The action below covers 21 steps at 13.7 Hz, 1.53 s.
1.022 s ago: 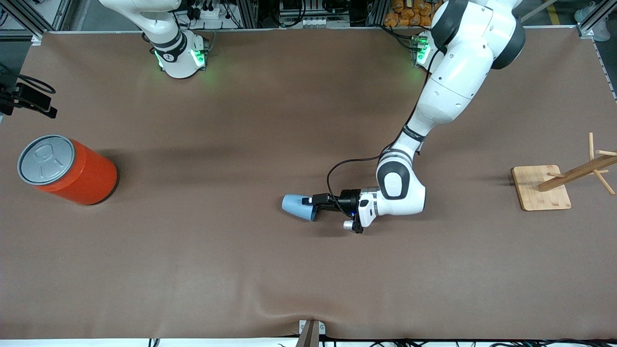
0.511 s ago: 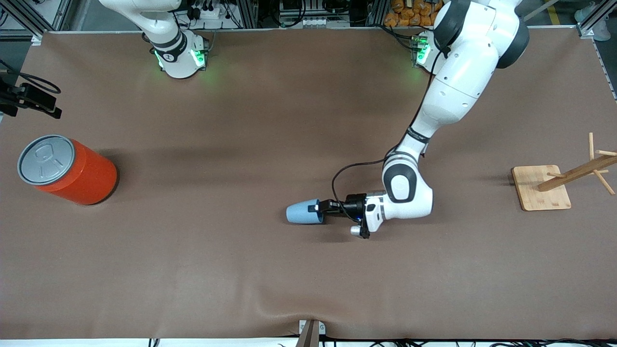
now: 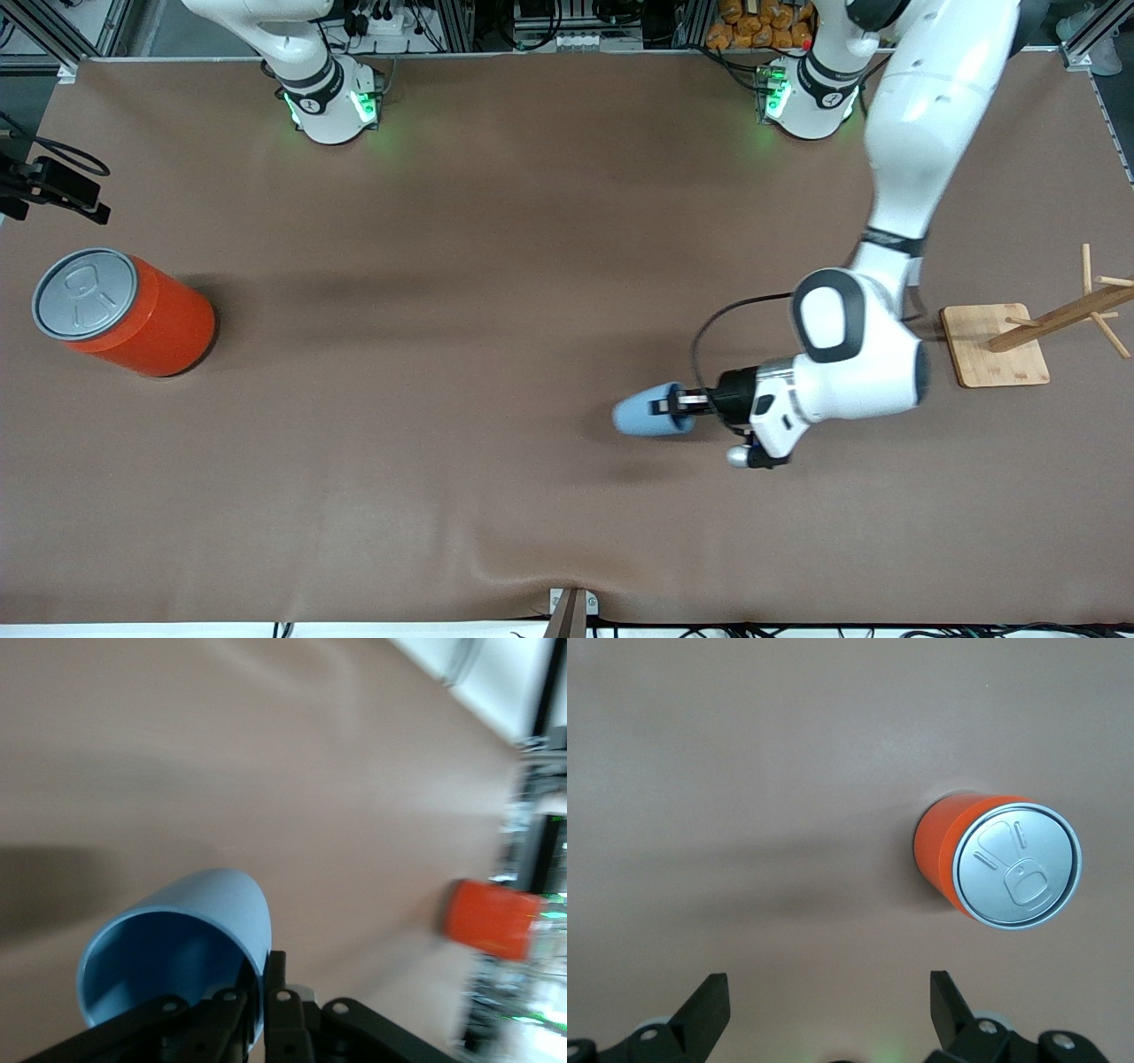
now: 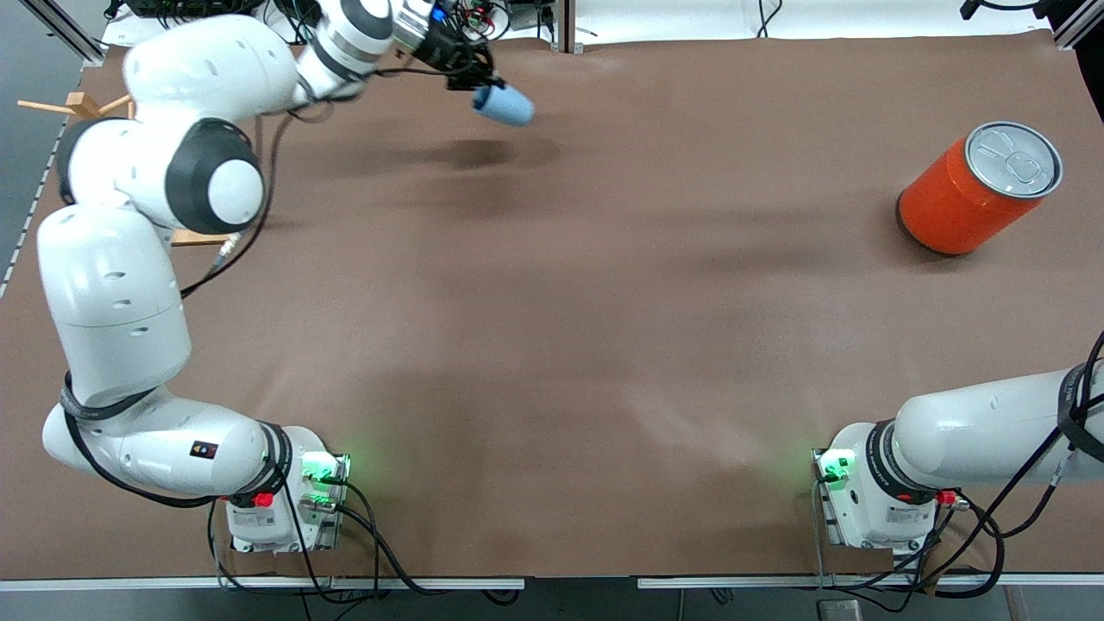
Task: Flip cup
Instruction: 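Carry the cup toward the wooden stand and stand it upright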
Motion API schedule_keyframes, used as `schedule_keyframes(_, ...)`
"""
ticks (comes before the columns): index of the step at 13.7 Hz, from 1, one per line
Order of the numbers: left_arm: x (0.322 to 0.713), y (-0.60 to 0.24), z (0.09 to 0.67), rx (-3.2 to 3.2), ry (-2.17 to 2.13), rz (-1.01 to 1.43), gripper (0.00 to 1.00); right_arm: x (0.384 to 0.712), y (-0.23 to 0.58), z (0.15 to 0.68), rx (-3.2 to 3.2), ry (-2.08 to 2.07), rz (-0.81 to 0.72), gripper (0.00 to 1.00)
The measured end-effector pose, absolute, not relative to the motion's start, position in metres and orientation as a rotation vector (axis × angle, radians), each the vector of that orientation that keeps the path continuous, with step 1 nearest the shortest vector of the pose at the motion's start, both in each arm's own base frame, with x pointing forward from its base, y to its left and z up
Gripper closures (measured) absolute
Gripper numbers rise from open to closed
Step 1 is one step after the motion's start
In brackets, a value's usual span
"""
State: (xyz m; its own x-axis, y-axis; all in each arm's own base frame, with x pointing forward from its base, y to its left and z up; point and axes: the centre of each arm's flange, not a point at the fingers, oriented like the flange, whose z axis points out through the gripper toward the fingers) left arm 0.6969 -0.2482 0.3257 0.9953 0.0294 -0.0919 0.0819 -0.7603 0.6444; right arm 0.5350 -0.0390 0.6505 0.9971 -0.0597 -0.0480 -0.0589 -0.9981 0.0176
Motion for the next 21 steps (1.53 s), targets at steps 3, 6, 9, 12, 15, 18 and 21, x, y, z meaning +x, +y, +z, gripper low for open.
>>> schedule_keyframes(3,0.698,-0.166,0.336,2.730,-0.026,-0.155,0.95,0.535,-0.038,0.651,3.129,-0.093,-0.072,0.00)
schedule_keyframes(6,0.685,-0.098,0.325,2.929,-0.063,-0.204,0.95,0.536,-0.034,0.651,3.185,-0.093,-0.069,0.00)
schedule_keyframes(9,0.664,-0.069,0.321,3.000,-0.048,-0.221,0.95,0.535,-0.037,0.651,3.191,-0.102,-0.069,0.00)
schedule_keyframes(12,0.642,-0.058,0.308,3.038,-0.009,-0.141,0.95,0.534,-0.037,0.651,3.191,-0.102,-0.082,0.00)
schedule_keyframes(15,0.628,-0.057,0.303,3.095,-0.015,-0.123,0.95,0.533,-0.038,0.650,3.187,-0.104,-0.098,0.00)
schedule_keyframes(18,0.619,-0.057,0.296,3.104,-0.018,-0.128,0.95,0.533,-0.039,0.651,3.185,-0.108,-0.097,0.00)
schedule_keyframes(21,0.610,-0.057,0.281,3.104,-0.015,-0.153,0.95,0.533,-0.040,0.656,3.184,-0.110,-0.081,0.00)
